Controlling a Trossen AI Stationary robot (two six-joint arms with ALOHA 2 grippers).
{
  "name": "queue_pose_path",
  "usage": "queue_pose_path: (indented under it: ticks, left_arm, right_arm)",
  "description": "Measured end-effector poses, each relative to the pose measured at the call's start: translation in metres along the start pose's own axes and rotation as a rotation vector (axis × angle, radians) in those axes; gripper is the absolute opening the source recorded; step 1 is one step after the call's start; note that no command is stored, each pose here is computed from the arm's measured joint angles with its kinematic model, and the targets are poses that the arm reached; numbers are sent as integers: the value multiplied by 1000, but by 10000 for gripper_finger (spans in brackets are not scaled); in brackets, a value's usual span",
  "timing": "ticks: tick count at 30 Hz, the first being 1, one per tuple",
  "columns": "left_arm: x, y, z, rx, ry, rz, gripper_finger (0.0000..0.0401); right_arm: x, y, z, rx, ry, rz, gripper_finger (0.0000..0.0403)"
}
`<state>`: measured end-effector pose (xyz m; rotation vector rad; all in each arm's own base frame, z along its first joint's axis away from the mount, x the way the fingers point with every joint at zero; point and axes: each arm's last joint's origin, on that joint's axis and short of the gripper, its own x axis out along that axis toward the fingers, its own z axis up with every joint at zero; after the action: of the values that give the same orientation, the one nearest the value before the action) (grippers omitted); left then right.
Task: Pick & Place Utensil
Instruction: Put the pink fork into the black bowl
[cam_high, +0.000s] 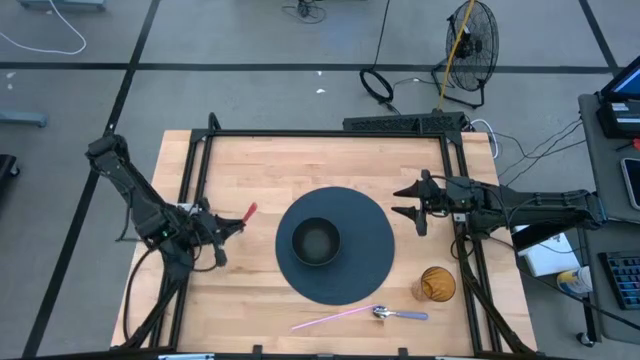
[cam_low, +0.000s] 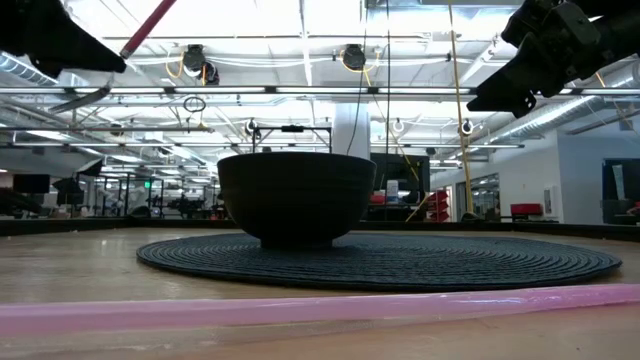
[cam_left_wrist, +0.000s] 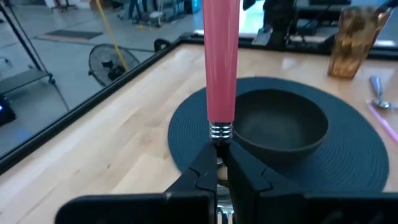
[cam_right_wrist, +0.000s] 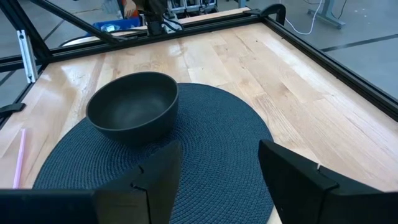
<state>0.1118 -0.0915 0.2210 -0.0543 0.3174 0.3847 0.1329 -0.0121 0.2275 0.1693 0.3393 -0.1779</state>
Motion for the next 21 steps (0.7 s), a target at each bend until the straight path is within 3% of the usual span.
queue_pose_path:
  ticks: [21]
  left_arm:
    - [55,18,21,69,-202,-204,12]
  right_arm:
    - [0,0,0,10,1,1,210]
